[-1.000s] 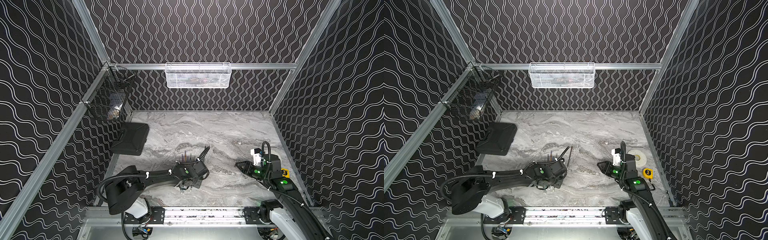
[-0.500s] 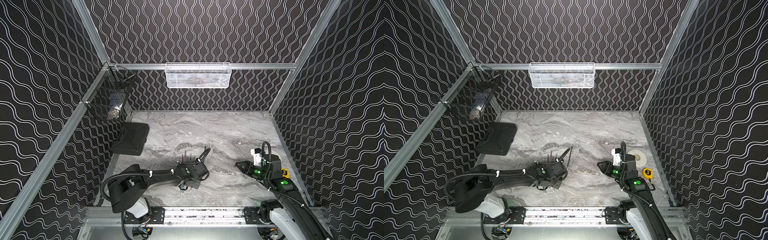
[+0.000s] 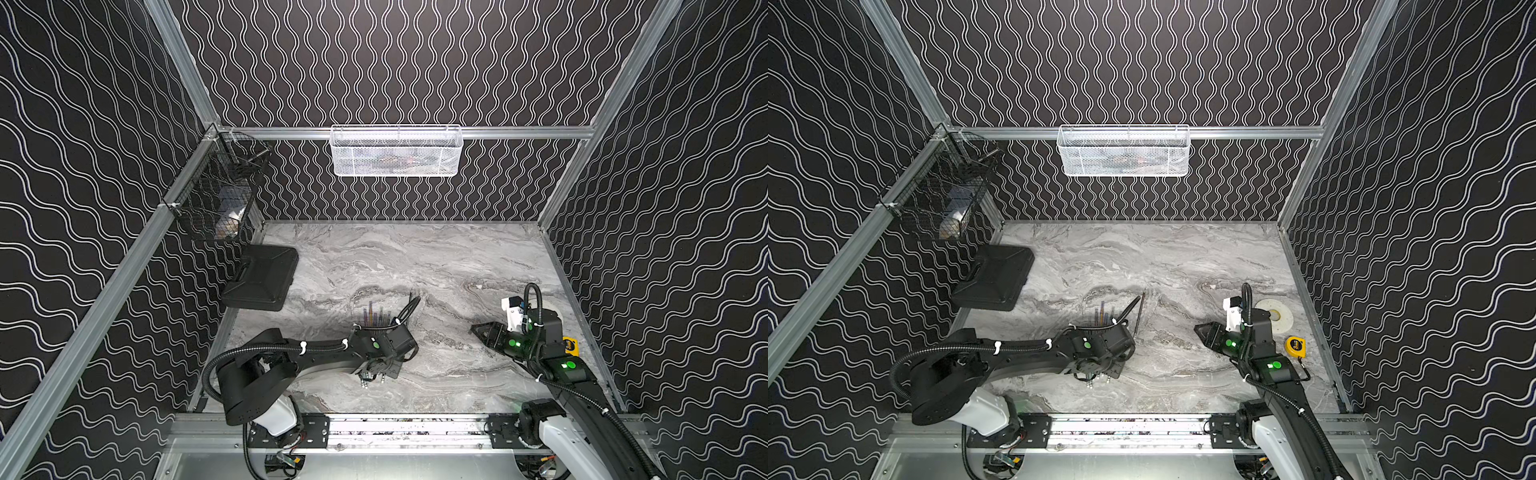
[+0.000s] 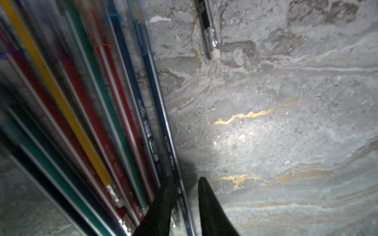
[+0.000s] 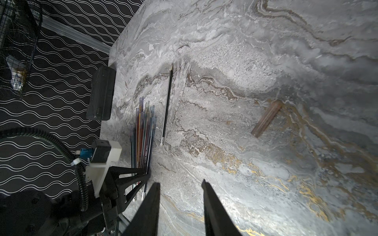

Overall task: Remove the protective cover of the pencils
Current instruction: Pick up the pencil from the center of the board.

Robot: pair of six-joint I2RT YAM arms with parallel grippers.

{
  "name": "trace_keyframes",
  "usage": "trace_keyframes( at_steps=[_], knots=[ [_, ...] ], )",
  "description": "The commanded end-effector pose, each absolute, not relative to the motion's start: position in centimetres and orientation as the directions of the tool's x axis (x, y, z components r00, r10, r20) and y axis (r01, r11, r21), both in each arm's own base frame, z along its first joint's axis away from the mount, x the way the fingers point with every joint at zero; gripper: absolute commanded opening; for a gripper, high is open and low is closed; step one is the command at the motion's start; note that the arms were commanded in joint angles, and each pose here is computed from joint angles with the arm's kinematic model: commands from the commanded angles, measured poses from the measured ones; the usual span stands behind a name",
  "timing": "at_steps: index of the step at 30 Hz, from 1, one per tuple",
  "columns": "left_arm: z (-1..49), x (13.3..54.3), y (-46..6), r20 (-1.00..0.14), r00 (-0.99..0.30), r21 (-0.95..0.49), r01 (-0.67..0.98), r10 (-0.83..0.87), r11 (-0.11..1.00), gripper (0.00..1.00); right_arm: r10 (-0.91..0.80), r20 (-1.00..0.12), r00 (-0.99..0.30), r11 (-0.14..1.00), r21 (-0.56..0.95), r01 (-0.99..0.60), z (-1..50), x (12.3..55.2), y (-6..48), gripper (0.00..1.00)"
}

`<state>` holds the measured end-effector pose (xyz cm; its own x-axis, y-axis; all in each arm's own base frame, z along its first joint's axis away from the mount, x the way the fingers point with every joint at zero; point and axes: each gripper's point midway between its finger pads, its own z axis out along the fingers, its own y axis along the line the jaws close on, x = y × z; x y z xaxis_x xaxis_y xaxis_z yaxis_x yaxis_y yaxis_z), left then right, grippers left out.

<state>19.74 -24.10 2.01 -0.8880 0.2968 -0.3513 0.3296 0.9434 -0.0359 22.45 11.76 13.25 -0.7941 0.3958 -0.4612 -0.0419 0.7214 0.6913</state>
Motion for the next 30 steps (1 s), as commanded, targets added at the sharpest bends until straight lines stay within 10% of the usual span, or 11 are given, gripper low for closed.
trace_keyframes(
  at_steps=[1, 30],
  knots=[
    [1.8, 19.6, -24.0, -0.343, -0.894, -0.043, 0.32, 0.286, 0.947, 0.27, 0.395, -0.477, -0.786, 0.722, 0.69, -0.056, 13.6, 22.8, 11.8, 0.35],
    [3.6, 19.8, -23.9, -0.362, -0.902, -0.06, 0.276, 0.237, 0.959, 0.0, 0.473, -0.492, -0.731, 0.799, 0.589, 0.121, 12.1, 25.5, 8.7, 0.36]
  ],
)
